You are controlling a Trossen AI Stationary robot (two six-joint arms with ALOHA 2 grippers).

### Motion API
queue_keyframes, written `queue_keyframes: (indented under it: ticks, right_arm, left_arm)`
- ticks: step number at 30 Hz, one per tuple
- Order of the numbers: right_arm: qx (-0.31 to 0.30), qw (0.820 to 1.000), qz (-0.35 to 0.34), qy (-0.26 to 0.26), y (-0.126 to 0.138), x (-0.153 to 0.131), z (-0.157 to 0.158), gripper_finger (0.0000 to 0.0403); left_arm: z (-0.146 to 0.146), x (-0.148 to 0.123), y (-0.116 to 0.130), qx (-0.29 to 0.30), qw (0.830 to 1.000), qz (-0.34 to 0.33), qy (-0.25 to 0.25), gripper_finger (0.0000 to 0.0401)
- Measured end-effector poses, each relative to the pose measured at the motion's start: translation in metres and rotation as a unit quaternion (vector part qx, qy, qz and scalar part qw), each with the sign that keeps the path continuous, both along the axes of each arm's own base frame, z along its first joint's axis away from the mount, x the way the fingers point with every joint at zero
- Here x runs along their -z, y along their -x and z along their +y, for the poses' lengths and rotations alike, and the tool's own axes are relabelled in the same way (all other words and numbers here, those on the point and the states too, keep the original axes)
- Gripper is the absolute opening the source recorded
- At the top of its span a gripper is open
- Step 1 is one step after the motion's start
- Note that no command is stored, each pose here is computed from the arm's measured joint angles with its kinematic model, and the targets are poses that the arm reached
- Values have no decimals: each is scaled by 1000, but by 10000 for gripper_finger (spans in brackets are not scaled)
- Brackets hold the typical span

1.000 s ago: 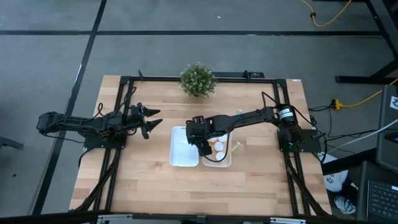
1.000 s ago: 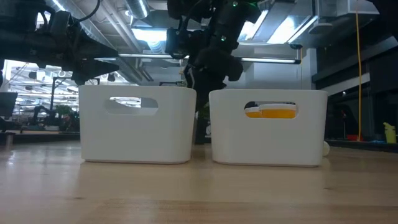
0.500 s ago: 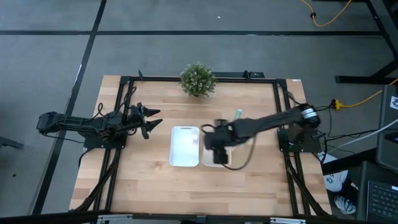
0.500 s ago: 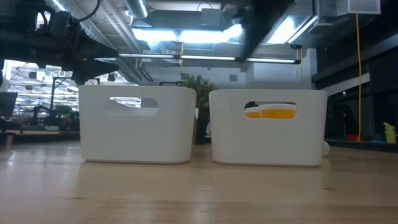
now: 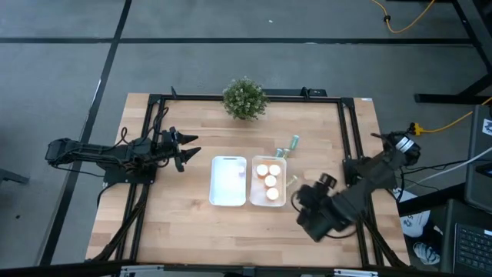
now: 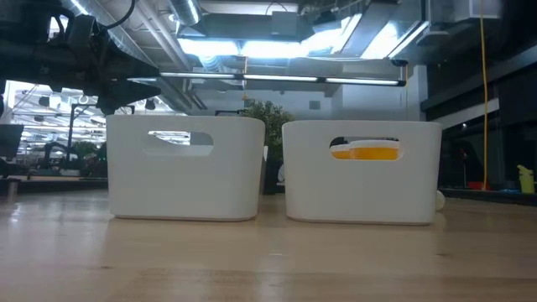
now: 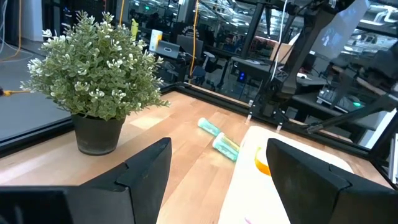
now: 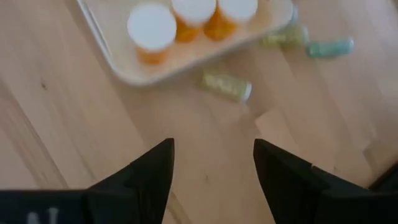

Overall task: Pick and place medicine bottles into bin by pill shape (circle, oval)
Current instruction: Put the yellow tablet bottle into the left white bin

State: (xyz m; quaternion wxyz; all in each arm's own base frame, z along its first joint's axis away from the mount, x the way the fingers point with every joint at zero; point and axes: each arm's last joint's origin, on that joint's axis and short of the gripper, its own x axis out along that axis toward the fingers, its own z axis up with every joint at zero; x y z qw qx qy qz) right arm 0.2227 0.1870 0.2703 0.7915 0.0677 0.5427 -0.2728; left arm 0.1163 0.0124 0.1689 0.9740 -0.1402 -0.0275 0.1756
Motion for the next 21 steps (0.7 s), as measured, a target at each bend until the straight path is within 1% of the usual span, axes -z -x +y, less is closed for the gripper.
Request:
queue_keyframes:
  ticks: [2, 4, 8, 14, 21]
  right_arm:
    - [-3, 1000, -4, 12, 11, 8, 8, 221]
    - [-25, 999, -6, 21, 20, 18, 15, 220]
    - [-47, 998, -27, 7, 27, 40, 26, 220]
    - [-28, 999, -40, -5, 32, 65, 23, 220]
    - [-27, 999, -33, 6, 37, 87, 15, 220]
  left_arm:
    - [0, 0, 0, 0, 1000, 0, 0, 255]
    - [0, 0, 0, 0, 1000, 0, 0, 255]
    - [0, 0, 0, 0, 1000, 0, 0, 255]
    - [0, 0, 0, 0, 1000, 0, 0, 255]
    - [0, 0, 0, 0, 1000, 0, 0, 255]
